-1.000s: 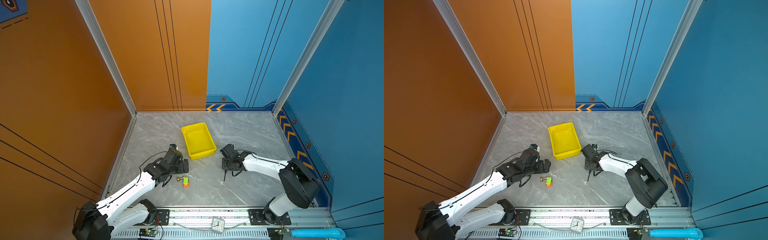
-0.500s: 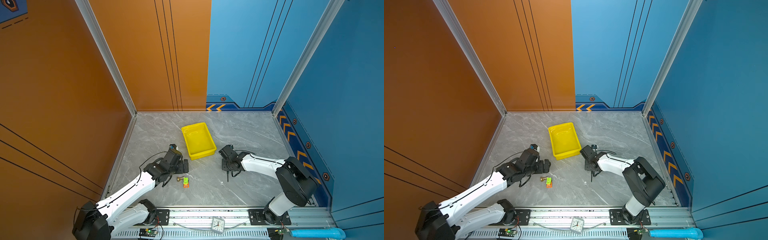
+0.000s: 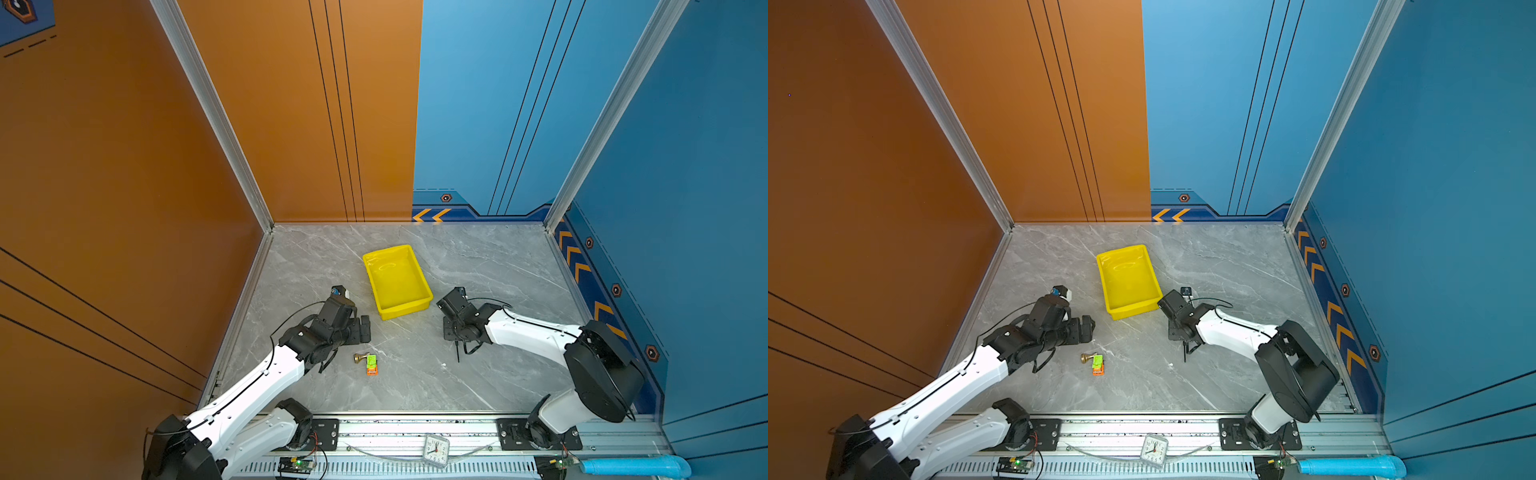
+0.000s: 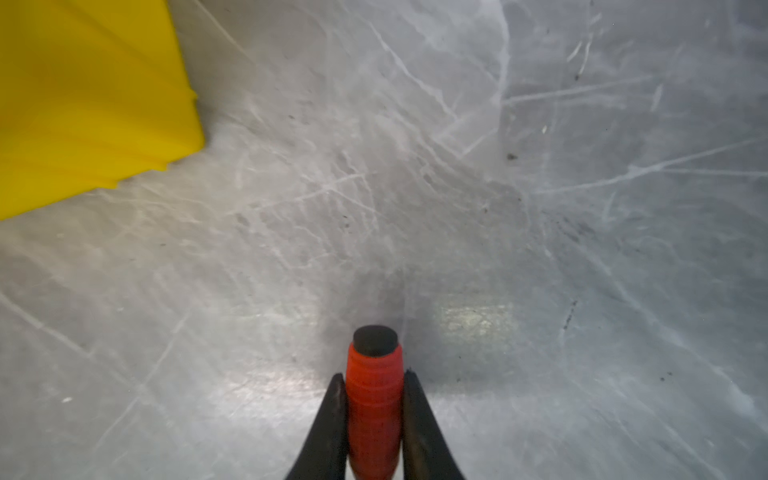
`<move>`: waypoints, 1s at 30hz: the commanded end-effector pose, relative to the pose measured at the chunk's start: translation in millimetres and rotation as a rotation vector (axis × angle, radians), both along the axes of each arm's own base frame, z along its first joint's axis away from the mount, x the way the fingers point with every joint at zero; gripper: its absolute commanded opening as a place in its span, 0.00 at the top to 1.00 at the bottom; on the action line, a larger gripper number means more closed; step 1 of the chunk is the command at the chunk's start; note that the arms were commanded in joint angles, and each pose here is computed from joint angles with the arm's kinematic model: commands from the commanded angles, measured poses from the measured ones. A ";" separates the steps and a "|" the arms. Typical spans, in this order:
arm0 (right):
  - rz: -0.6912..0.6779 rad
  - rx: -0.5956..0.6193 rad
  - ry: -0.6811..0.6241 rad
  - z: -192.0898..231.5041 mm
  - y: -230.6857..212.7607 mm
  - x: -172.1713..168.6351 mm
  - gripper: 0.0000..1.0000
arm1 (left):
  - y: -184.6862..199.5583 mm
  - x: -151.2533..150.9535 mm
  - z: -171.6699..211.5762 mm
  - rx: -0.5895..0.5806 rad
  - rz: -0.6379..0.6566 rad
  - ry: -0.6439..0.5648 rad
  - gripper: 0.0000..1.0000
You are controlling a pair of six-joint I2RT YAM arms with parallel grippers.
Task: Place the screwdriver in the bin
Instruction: 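Lift the screwdriver with the right gripper and carry it over the yellow bin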
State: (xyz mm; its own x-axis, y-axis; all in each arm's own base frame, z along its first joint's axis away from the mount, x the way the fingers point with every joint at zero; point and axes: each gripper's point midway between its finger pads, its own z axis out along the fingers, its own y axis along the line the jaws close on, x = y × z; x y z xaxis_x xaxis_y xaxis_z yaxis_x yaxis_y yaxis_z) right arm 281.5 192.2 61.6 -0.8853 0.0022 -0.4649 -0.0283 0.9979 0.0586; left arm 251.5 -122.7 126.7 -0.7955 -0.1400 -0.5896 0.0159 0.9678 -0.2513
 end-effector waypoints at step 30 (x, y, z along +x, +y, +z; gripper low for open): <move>0.245 0.087 -0.210 98.8 152.7 197.9 1.00 | -44.6 89.0 55.5 -0.096 -0.187 -0.132 0.02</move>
State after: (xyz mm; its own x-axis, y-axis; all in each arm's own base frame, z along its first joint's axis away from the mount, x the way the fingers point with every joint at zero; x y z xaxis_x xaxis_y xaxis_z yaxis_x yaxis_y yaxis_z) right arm 479.3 341.1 168.1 -0.7410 -0.0968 -0.6645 -0.2534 0.9567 0.1431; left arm 332.9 -165.1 178.6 -0.7359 -0.0659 -0.6739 0.2210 0.9174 -0.3310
